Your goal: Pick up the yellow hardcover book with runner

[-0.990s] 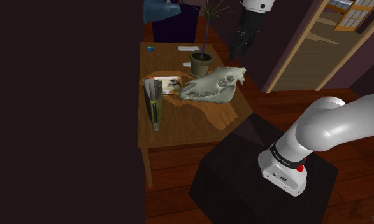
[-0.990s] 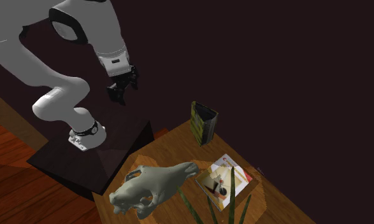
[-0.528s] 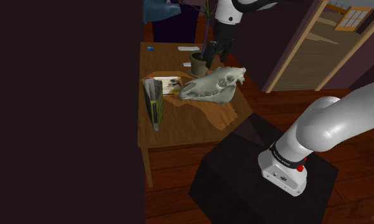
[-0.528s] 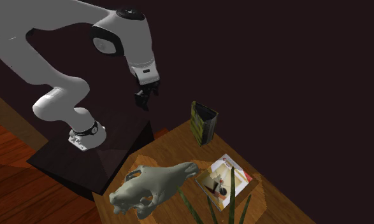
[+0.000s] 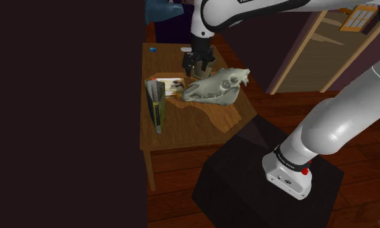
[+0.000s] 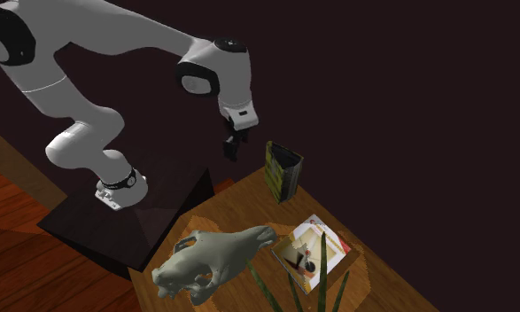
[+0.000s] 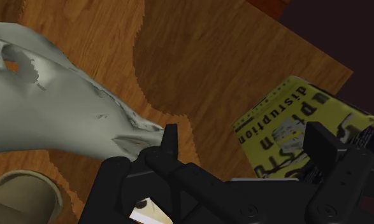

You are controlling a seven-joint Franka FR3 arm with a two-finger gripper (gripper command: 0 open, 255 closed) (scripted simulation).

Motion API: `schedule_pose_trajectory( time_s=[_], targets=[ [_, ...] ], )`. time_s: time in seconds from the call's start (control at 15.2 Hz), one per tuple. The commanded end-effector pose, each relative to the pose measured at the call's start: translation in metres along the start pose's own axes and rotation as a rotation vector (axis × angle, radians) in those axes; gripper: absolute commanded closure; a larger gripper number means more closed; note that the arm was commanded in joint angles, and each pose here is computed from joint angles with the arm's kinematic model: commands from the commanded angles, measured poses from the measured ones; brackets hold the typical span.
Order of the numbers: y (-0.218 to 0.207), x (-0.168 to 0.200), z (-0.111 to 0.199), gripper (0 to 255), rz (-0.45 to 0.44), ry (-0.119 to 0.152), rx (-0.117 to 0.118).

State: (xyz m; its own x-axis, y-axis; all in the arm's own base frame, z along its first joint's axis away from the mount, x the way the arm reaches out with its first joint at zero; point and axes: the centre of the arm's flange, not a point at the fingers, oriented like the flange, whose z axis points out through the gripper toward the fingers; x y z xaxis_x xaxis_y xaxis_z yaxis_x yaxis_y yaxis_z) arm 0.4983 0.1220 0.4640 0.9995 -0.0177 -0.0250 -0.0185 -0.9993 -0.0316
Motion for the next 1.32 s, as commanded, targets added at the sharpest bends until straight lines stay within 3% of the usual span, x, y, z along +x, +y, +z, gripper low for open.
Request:
schedule_pose_trajectory(
  time_s=[0.0,0.79,1.25],
  targets=[
    [-0.012,0.022,0.016,0,0.005,0.003,-0.006],
    [-0.080,0.139,0.101,0,0.035,0.016,-0.049],
    [-0.079,0.141,0.134,0,0.035,0.016,-0.050]
  ],
)
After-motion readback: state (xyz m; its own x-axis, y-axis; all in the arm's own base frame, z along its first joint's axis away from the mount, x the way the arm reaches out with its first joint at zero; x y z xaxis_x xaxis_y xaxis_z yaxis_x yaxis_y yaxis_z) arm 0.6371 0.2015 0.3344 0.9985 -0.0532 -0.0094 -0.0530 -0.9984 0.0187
